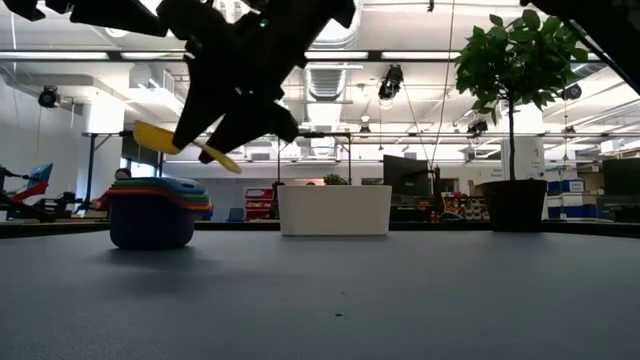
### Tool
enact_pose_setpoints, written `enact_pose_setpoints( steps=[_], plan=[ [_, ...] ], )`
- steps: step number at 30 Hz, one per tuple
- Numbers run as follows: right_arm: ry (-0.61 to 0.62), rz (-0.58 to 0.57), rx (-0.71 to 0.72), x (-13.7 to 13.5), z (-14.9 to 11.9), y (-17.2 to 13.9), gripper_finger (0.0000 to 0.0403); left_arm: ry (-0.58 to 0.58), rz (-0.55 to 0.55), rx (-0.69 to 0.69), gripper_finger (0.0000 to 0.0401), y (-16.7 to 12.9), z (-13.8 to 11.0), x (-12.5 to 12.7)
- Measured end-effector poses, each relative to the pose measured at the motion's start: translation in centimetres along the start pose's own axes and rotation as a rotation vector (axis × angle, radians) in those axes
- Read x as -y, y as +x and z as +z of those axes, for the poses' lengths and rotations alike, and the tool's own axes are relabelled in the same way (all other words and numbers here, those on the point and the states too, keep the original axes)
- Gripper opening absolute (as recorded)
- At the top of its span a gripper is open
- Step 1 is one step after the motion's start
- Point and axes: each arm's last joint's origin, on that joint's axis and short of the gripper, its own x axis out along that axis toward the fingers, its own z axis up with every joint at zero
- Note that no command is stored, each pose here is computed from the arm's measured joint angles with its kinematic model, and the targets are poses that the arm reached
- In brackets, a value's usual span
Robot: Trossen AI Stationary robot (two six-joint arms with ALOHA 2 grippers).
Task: Nest measuring cups in basket
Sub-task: Stack the yellow measuring cup on top of the blue measuring cup
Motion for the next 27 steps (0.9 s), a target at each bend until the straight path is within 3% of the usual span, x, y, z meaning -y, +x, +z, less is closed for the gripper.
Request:
enact_pose_setpoints(
  steps=[13, 27],
  plan=[
    [0.003, -0.026, -0.014, 1.5, 0.1, 1.6, 0.0163, 0.003, 0.0, -0.001, 0.0, 0.0, 0.0, 0.0],
    [-0.045, -0.014, 0.012, 1.3, 0.3, 1.6, 0.0235, 0.003, 0.0, -0.001, 0.0, 0.0, 0.0, 0.0]
  ],
)
